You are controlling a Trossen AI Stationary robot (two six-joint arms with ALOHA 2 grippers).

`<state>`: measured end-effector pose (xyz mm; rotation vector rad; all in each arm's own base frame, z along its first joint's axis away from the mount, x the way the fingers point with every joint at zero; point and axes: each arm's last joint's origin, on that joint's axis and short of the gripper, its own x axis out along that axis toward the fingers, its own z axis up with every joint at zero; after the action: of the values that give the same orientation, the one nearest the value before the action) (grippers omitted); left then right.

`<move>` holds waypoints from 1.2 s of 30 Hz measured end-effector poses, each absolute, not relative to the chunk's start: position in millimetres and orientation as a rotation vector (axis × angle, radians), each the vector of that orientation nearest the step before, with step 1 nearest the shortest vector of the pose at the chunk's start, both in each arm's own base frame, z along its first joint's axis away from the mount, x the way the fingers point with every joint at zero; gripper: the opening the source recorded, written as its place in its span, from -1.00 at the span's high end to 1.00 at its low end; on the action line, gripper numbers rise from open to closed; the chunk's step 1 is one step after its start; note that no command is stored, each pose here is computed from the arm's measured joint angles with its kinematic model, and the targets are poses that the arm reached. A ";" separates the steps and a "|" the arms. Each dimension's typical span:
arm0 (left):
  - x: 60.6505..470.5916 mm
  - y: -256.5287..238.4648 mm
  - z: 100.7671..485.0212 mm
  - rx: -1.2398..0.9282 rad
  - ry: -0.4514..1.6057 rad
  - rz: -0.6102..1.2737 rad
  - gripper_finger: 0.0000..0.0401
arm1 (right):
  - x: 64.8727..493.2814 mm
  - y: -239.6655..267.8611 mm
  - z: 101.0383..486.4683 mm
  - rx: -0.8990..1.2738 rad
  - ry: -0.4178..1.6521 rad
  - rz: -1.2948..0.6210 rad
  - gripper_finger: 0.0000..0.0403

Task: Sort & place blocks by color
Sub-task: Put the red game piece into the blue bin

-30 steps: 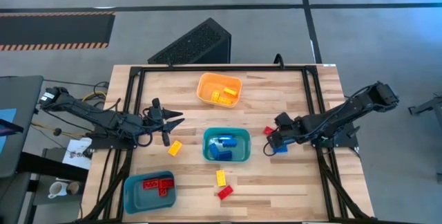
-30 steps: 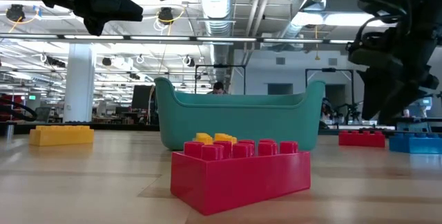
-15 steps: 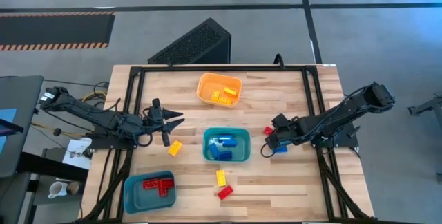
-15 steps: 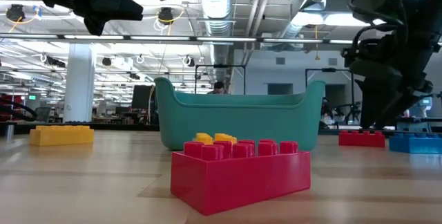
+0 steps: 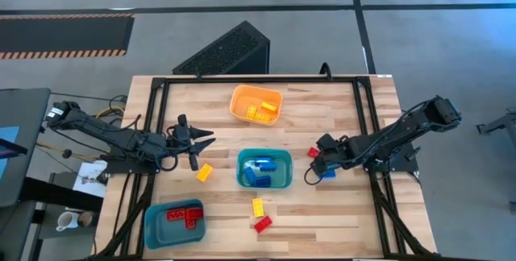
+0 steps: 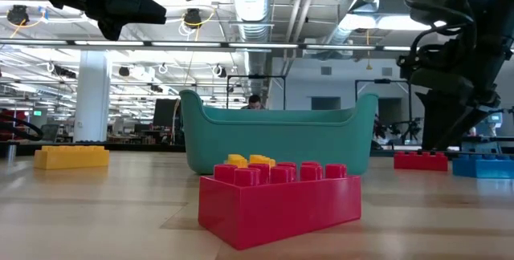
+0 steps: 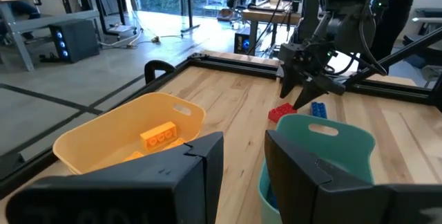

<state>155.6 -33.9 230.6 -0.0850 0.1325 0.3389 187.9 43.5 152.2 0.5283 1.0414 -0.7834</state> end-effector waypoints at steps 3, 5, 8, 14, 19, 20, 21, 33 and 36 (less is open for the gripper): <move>155.5 -33.8 230.5 -0.085 0.133 0.339 0.53 | 187.9 43.6 152.2 0.530 1.043 -0.782 -0.40; 155.5 -33.8 230.5 -0.085 0.133 0.339 0.53 | 187.9 43.6 152.2 0.530 1.044 -0.782 -0.40; 155.6 -33.8 230.4 -0.084 0.133 0.340 0.53 | 187.9 43.8 152.3 0.532 1.046 -0.779 -0.40; 155.5 -33.8 230.5 -0.084 0.133 0.340 0.53 | 187.9 44.0 152.3 0.531 1.055 -0.769 -0.40; 155.5 -33.8 230.5 -0.084 0.133 0.340 0.53 | 188.3 45.0 152.3 0.503 1.076 -0.728 -0.40; 155.5 -33.8 230.5 -0.084 0.133 0.340 0.53 | 188.6 45.3 152.3 0.502 1.081 -0.718 -0.40; 155.5 -33.8 230.5 -0.084 0.133 0.340 0.53 | 188.8 45.6 152.3 0.498 1.088 -0.705 -0.40; 155.5 -33.8 230.4 -0.084 0.134 0.341 0.53 | 189.8 44.2 152.4 0.411 1.119 -0.639 -0.40; 155.5 -33.8 230.4 -0.084 0.133 0.341 0.53 | 189.8 44.2 152.4 0.390 1.126 -0.625 -0.40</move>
<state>155.5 -33.8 230.4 -0.0842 0.1334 0.3411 189.8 44.2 152.4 0.3902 1.1258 -0.6251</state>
